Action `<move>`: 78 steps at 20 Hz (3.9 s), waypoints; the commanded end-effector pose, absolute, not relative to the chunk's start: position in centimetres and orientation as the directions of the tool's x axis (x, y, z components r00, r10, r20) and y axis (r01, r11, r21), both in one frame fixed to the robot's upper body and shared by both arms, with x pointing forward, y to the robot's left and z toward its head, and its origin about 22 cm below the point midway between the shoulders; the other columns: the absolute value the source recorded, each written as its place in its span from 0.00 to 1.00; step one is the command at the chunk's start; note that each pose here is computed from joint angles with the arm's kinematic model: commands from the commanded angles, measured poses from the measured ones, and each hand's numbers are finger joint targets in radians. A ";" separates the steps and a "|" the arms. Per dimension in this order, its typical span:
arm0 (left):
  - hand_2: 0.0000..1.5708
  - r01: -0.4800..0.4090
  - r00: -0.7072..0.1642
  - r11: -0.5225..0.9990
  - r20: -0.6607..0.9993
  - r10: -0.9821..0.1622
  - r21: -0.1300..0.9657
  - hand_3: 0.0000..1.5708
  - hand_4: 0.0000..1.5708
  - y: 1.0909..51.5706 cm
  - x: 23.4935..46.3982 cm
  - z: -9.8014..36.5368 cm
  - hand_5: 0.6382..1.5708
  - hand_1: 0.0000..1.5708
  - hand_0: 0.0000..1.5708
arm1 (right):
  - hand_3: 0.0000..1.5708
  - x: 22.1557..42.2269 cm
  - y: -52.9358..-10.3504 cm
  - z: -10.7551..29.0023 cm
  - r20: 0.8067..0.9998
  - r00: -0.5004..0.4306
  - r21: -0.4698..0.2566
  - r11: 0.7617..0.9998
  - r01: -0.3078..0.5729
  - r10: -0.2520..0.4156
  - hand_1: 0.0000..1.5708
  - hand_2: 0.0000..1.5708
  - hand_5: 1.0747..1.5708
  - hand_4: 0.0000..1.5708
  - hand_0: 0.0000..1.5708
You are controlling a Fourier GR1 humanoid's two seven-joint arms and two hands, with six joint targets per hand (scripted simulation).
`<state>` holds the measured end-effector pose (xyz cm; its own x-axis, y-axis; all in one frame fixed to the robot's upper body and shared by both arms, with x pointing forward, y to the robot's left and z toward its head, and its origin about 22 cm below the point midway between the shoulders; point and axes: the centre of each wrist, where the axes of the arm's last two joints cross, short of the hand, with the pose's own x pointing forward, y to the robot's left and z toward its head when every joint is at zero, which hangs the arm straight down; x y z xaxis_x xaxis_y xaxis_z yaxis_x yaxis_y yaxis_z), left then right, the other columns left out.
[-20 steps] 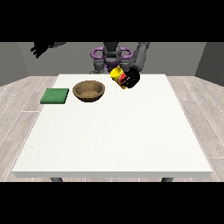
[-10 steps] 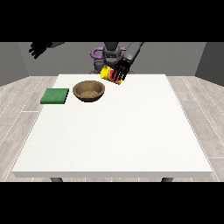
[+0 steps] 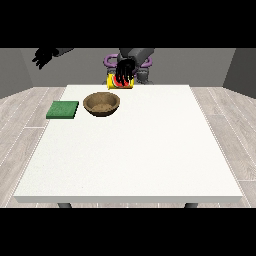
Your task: Pick the cup and pour the ball into the bowl, then pick the bowl and place it on the pad
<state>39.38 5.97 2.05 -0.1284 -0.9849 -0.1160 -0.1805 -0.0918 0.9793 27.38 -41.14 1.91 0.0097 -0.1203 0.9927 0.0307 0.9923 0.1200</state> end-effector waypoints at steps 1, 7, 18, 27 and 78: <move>1.00 -0.253 -0.075 -0.310 -0.338 -0.938 0.916 1.00 0.69 4.5 39.2 2.7 1.00 0.92 0.92 | 0.19 28.5 -41.1 2.8 0.994 0.004 0.110 0.994 -0.005 -0.110 0.00 0.00 0.97 0.45 0.00; 0.80 -0.187 -0.090 -0.458 -0.480 -0.873 0.869 0.99 0.66 2.4 37.5 3.3 1.00 0.17 0.17 | 0.21 31.0 -37.3 2.9 0.991 0.029 0.130 0.990 -0.057 -0.129 0.00 0.00 0.96 0.44 0.00; 1.00 -0.222 -0.120 -0.139 -0.169 -0.978 0.965 0.98 0.70 6.1 39.1 7.4 0.98 0.48 0.48 | 0.03 28.1 -39.3 0.5 0.991 0.057 0.120 0.990 0.073 -0.124 0.00 0.00 0.95 0.45 0.00; 0.00 -0.208 -0.115 0.749 0.745 -0.657 0.629 0.00 0.74 13.6 40.7 14.1 0.99 0.00 0.00 | 0.00 27.3 -40.6 0.2 0.990 0.077 0.102 0.978 0.180 -0.117 0.00 0.00 0.97 0.50 0.00; 0.00 0.052 -0.432 0.985 0.893 -0.124 0.162 0.00 0.65 39.6 34.3 27.7 0.96 0.00 0.00 | 0.50 27.6 -33.9 -10.8 0.979 0.160 0.048 0.906 0.421 -0.127 1.00 1.00 0.83 0.54 1.00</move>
